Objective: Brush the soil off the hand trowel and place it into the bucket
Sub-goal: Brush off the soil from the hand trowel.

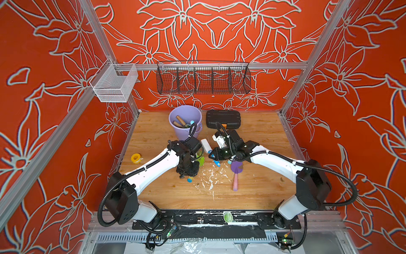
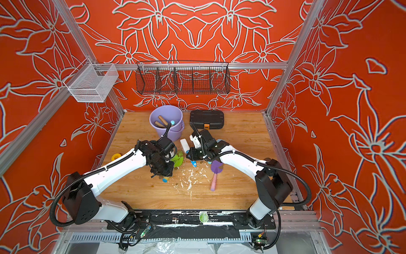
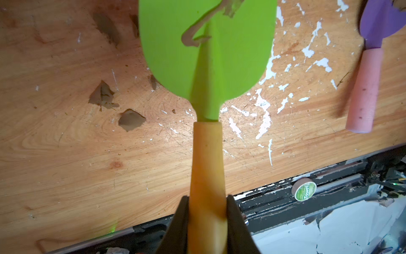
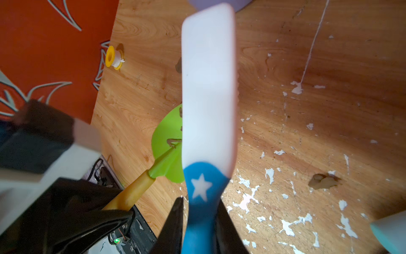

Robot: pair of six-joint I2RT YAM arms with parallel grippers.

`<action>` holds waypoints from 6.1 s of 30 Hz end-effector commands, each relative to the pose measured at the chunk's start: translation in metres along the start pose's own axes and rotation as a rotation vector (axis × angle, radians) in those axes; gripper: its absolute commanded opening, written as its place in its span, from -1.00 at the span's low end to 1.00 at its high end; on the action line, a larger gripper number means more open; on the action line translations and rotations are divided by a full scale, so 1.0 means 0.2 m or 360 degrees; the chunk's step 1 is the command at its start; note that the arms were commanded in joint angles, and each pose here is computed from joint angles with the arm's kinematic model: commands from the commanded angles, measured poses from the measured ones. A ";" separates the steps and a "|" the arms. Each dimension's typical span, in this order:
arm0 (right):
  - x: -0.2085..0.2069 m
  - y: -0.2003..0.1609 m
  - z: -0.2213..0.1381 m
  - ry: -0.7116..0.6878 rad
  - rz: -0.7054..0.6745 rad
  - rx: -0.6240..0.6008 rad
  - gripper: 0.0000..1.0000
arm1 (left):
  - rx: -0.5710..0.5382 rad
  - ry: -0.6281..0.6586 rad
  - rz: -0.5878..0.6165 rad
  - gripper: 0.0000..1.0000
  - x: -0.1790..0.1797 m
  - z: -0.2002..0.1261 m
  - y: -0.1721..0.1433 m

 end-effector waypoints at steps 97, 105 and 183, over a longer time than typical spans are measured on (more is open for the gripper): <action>0.03 0.02 0.35 -0.0029 -0.0039 0.0353 -1.00 | -0.0116 -0.0095 0.0037 -1.00 0.03 -0.03 -0.04; 0.02 0.07 0.24 -0.0086 -0.0066 0.0278 -1.00 | -0.0110 -0.0072 0.0025 -1.00 0.05 -0.01 -0.05; 0.19 0.01 -0.32 0.1279 0.0371 -0.0044 -1.00 | -0.0353 -0.1873 -0.0524 -1.00 0.16 -0.33 0.13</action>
Point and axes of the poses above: each gripper's point midway between its finger pads, its own z axis out along the fingers, its own x axis along the line the jaws close on, y = z × x, the point moved 5 cm from there along -z, back along the fingers, and after that the axes turned 3 degrees about z, right-handed, at the moved point
